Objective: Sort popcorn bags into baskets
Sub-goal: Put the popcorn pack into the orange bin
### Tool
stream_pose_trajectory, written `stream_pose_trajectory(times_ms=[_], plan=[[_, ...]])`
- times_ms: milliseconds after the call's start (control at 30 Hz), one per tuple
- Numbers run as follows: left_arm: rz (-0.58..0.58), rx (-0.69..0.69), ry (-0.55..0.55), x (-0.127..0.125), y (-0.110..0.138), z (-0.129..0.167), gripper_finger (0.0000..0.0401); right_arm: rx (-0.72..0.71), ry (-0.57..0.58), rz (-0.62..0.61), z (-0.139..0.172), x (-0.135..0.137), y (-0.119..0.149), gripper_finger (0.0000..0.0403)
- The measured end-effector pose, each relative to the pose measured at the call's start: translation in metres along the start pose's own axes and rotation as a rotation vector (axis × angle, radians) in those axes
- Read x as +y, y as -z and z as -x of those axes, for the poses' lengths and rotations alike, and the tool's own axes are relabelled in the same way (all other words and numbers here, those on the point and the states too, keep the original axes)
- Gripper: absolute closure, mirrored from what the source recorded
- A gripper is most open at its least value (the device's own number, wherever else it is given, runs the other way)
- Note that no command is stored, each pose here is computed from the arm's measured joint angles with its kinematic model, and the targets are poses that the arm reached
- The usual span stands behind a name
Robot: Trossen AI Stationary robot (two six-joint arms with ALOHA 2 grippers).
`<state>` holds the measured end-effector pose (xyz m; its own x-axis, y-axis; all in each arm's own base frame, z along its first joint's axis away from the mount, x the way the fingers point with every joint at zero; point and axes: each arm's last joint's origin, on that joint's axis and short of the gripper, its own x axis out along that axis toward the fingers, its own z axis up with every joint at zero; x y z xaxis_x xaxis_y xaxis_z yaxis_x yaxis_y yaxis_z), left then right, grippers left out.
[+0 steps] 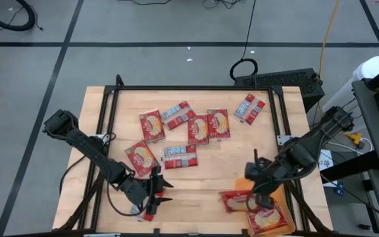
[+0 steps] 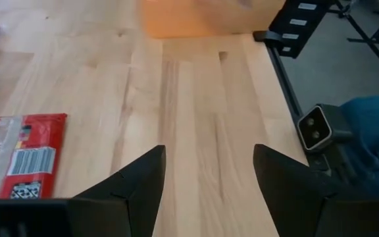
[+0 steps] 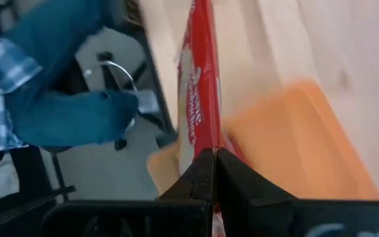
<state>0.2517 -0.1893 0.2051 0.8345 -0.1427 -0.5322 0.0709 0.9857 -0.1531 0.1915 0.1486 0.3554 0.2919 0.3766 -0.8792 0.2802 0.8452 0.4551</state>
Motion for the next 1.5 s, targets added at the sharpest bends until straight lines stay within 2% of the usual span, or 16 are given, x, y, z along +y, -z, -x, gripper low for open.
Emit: stream_pose_trajectory(times_ms=[133, 267, 400, 900, 1233, 1500], plan=[[-0.005, 0.001, 0.007, -0.002, 0.001, 0.001, 0.0167, 0.111, 0.072, -0.142, 0.014, -0.014, 0.018, 0.0403], [-0.006, -0.004, -0.004, -0.002, 0.001, 0.001, 0.0167, 0.161, 0.168, -0.262, 0.027, -0.028, 0.031, 0.0403], [-0.006, -0.011, -0.017, -0.002, 0.001, 0.001, 0.0167, 0.168, 0.212, -0.311, 0.028, -0.034, 0.036, 0.0403], [-0.025, -0.011, -0.017, -0.002, 0.001, 0.001, 0.0167, 0.258, 0.179, -0.292, -0.027, -0.053, 0.028, 0.0403], [-0.025, -0.01, -0.017, -0.002, 0.001, 0.001, 0.0167, 0.32, 0.231, -0.274, -0.052, -0.08, 0.026, 0.0401], [-0.039, -0.01, -0.017, -0.002, 0.001, 0.001, 0.0167, 0.294, 0.283, -0.304, -0.061, -0.093, 0.023, 0.036]])
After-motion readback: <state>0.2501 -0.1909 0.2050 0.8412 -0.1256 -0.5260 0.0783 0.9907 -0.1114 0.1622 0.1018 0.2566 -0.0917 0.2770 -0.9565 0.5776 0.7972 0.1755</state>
